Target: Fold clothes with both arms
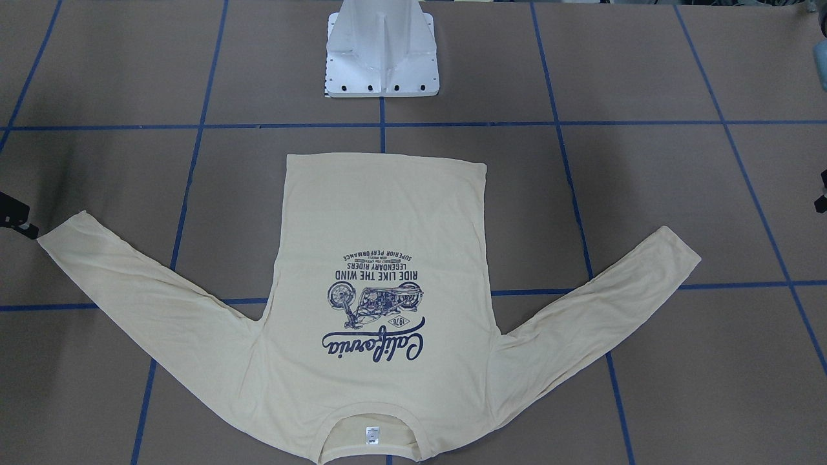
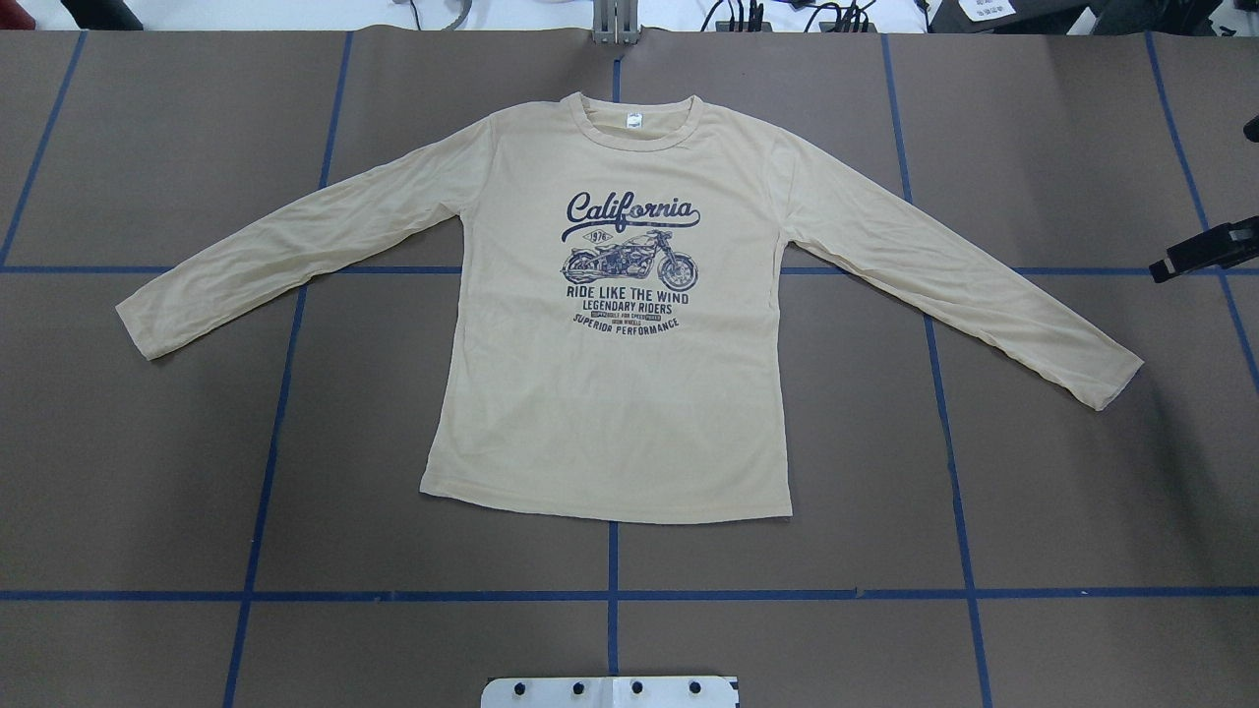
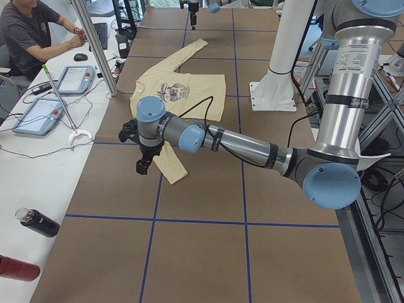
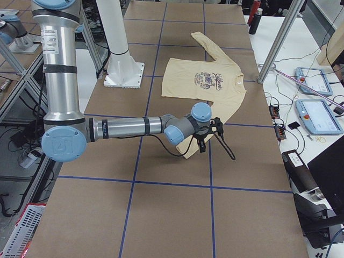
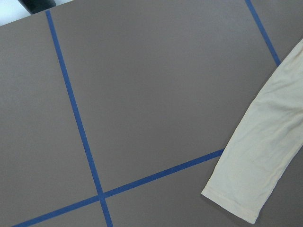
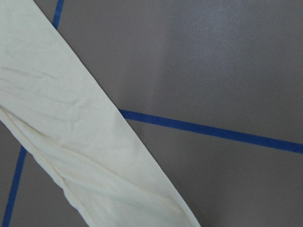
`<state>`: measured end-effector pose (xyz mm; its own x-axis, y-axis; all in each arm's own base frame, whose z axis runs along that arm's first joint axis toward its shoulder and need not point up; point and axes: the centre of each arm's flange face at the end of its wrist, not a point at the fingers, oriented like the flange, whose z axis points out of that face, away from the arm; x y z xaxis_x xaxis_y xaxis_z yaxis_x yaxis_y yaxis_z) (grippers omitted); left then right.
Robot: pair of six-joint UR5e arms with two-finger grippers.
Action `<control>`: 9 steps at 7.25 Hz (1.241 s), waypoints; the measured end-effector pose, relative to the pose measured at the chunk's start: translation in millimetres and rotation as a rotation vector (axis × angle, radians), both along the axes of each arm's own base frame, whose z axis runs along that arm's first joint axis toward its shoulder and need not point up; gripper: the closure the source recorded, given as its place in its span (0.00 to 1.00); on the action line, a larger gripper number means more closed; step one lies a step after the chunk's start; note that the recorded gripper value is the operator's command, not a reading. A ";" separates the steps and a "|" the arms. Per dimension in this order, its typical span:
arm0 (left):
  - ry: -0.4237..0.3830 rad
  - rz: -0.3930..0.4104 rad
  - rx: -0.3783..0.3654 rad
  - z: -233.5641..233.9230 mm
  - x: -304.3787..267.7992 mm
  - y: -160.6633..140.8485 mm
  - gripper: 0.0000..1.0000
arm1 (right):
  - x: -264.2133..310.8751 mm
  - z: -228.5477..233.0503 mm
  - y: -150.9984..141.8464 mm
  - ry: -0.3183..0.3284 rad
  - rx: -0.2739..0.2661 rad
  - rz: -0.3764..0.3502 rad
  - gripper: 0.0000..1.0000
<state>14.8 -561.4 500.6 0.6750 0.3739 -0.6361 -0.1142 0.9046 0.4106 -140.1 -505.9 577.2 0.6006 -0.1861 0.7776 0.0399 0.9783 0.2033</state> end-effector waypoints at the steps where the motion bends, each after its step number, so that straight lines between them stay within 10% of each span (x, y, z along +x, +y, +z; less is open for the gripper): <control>1: 0.000 0.011 0.003 -1.0 6.0 0.3 0.00 | -15.9 3.3 5.3 0.019 -0.009 0.014 0.00; 9: 0.007 0.017 0.040 -8.9 9.7 1.5 0.00 | -62.2 50.9 52.4 0.138 -0.062 -0.032 0.00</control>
<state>24.5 -559.9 491.7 0.6635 0.4109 -0.6252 -0.1264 0.8852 0.4476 -202.3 -453.5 628.1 0.6971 -0.1613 0.6986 0.0947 0.9865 0.1333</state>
